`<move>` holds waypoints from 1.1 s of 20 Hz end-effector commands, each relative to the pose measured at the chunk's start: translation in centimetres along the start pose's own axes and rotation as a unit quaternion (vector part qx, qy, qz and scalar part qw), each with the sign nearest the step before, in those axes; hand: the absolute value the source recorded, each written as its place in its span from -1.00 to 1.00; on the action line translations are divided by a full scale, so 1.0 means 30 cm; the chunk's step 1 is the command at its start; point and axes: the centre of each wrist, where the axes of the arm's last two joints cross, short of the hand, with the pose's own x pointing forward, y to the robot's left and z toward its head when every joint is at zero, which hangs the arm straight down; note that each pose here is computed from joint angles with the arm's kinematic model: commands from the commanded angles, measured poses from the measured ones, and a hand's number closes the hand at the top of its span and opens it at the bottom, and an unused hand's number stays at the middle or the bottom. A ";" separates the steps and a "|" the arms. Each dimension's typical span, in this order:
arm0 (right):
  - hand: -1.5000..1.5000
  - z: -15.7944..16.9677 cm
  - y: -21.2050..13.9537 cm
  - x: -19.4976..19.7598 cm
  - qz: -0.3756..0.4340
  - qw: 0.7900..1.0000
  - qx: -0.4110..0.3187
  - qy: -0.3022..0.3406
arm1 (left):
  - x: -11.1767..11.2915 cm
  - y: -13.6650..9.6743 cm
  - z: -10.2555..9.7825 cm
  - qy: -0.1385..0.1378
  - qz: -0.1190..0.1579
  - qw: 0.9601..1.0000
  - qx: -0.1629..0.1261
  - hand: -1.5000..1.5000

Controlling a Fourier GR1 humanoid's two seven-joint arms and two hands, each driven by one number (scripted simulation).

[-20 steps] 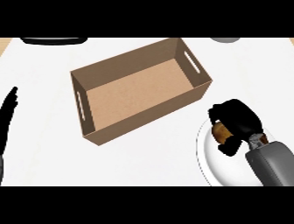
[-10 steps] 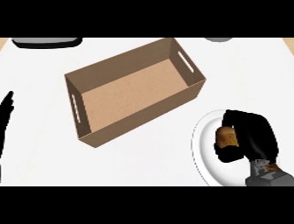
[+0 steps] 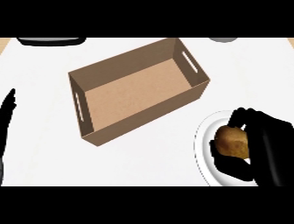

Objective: Pick the pear from the plate and place it in the cardboard box

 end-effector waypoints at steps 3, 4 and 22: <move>1.00 -0.055 -0.084 0.168 -0.051 0.997 -0.028 -0.058 | 0.006 -0.008 -0.050 -0.008 0.005 1.000 -0.005 0.00; 1.00 -0.055 -0.123 0.191 -0.058 0.997 -0.013 -0.057 | 0.056 0.030 -0.030 -0.006 0.000 1.000 -0.009 0.00; 1.00 -0.553 0.006 0.463 -0.231 0.973 0.017 0.006 | 0.048 -0.039 -0.032 -0.022 0.002 1.000 -0.012 0.00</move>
